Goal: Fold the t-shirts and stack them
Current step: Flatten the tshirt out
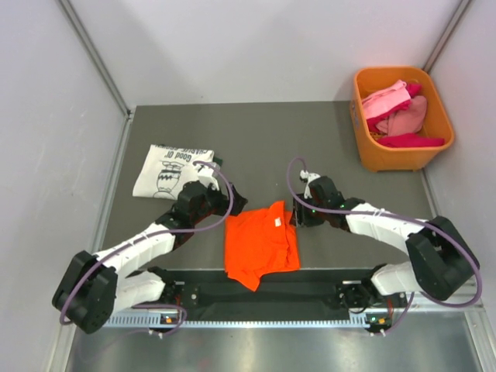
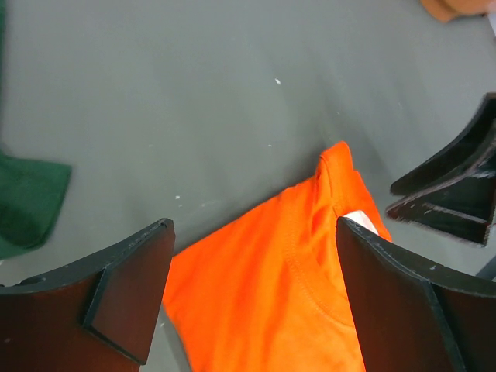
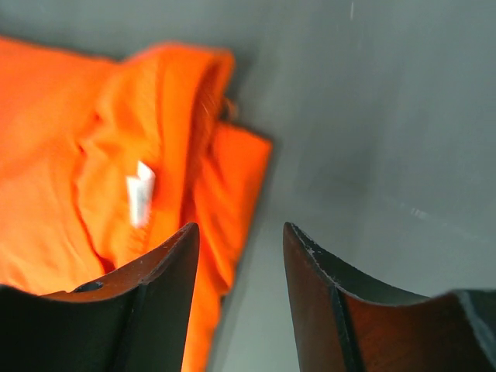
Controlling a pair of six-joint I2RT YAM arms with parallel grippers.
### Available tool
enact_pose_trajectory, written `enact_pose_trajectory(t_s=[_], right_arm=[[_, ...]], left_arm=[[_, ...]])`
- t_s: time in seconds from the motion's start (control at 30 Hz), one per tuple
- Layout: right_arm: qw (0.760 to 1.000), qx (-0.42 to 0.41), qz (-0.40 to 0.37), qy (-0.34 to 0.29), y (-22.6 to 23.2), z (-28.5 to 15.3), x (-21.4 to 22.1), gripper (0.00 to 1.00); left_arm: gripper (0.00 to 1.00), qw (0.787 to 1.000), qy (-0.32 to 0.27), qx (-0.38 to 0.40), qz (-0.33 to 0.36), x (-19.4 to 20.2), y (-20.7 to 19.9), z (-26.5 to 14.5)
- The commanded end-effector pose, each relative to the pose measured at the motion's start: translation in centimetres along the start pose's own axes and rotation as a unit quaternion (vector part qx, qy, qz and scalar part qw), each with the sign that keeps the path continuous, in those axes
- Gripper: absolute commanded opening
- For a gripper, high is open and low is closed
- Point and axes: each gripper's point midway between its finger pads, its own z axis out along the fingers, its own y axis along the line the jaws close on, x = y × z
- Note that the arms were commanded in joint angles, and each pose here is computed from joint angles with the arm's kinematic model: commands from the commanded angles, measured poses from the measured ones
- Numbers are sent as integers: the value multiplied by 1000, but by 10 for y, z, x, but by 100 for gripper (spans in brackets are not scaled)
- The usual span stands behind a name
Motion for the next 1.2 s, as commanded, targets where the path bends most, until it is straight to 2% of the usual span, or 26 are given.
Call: enact_pose_trajectory(t_s=[0.0, 0.17, 0.3, 0.4, 0.47, 0.5, 0.57, 0.7, 0.8, 0.97, 1.0, 1.1, 1.17], right_arm=[[999, -41, 8, -31, 14, -1, -11, 48], [998, -57, 13, -17, 16, 9, -3, 47], [998, -55, 15, -8, 15, 14, 2, 38], [997, -75, 11, -12, 22, 17, -2, 27], [997, -79, 8, -13, 24, 18, -6, 12], [997, -75, 4, -18, 26, 18, -13, 0], [998, -57, -6, -14, 21, 15, -16, 0], [997, -46, -27, -53, 30, -9, -54, 0], [992, -56, -55, -99, 58, -52, -100, 0], [977, -79, -108, -163, 113, -119, -143, 0], [972, -94, -111, -183, 129, -142, -155, 0], [966, -100, -110, -214, 141, -178, -174, 0], [964, -75, -107, -230, 135, -187, -184, 0]], left_arm=[[89, 999, -17, 13, 28, -17, -16, 6], [89, 999, -14, 8, 32, -16, -15, 7], [89, 999, -19, 9, 34, -18, -15, 4], [89, 999, -15, 12, 33, -16, -16, 5], [89, 999, -13, 12, 33, -16, -16, 5], [89, 999, -11, 12, 32, -15, -16, 5], [89, 999, -12, 9, 31, -14, -15, 5], [89, 999, -27, -5, 29, -21, -11, 0], [89, 998, -46, -34, 26, -29, -2, -6], [89, 990, -79, -114, 6, -36, 26, -23], [90, 987, -101, -128, 3, -44, 30, -30], [91, 981, -135, -139, -5, -51, 35, -43], [92, 979, -149, -136, -5, -54, 35, -48]])
